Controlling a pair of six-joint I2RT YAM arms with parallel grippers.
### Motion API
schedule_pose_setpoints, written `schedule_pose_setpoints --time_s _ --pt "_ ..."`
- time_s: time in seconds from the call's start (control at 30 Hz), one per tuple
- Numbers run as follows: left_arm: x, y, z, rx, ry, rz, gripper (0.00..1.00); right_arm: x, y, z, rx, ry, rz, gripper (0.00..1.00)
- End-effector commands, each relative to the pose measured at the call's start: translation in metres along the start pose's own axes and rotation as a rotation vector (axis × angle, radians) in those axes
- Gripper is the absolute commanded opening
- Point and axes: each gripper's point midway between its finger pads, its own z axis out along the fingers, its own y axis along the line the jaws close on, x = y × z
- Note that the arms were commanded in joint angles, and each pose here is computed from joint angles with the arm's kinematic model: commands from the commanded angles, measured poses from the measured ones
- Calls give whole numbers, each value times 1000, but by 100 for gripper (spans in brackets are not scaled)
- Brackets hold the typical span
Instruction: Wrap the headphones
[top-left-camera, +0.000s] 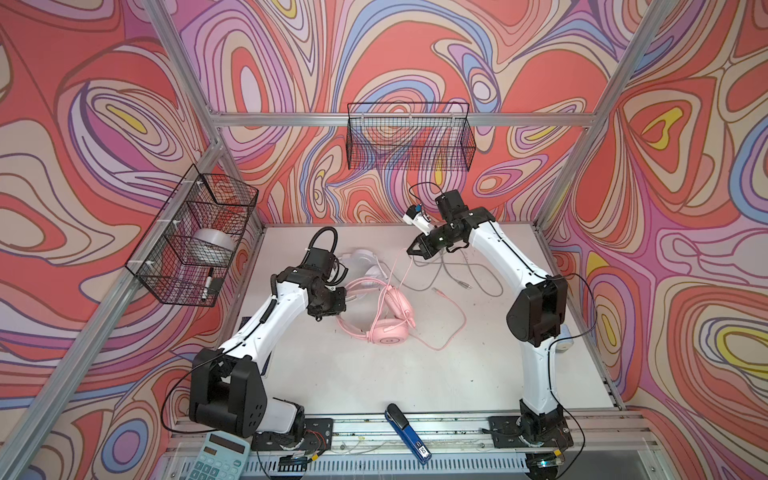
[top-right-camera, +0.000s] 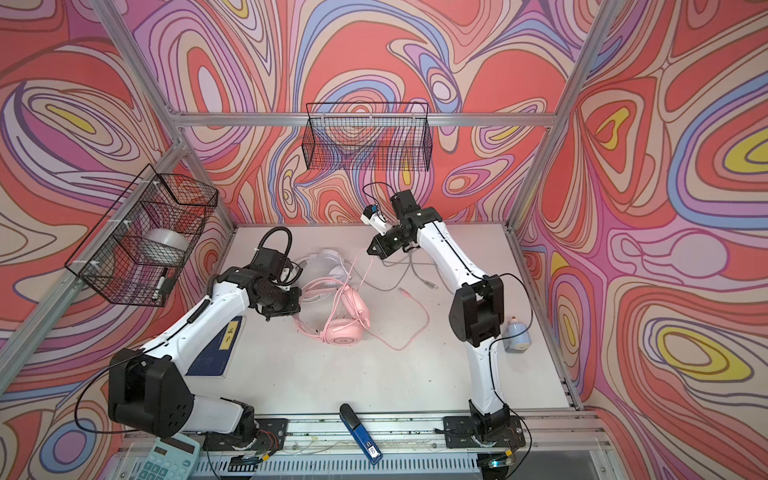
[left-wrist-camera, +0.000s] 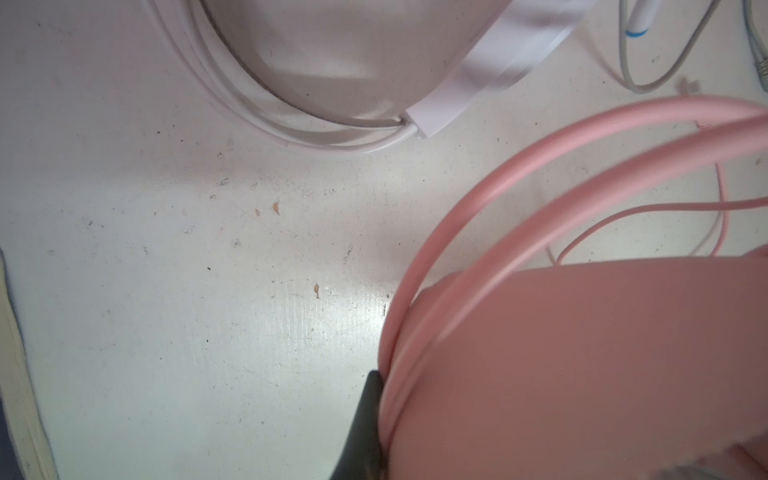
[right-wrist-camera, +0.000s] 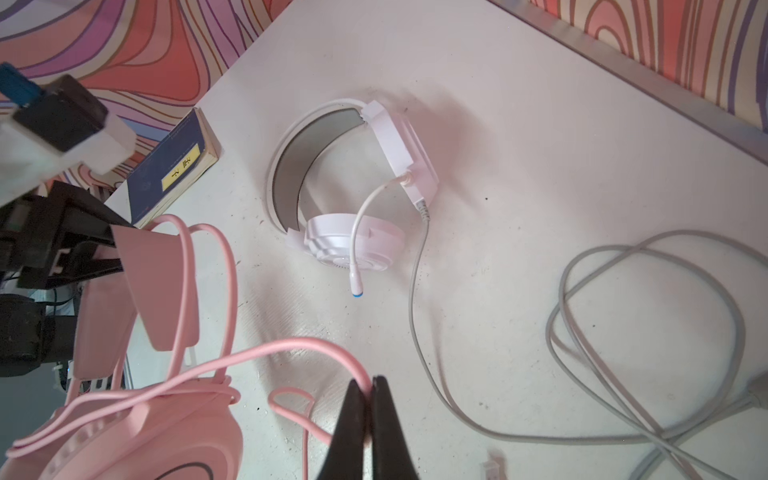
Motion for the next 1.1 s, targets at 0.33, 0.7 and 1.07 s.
schedule_pose_setpoints --time_s 0.33,0.7,1.07 --pt "4 -22 -18 123 -31 33 0 54 -40 41 73 88 175 13" --pt "4 -30 -22 181 -48 5 0 75 -44 32 124 50 232 43" --pt "-4 -36 -25 225 -67 -26 0 102 -22 13 110 -37 296 52"
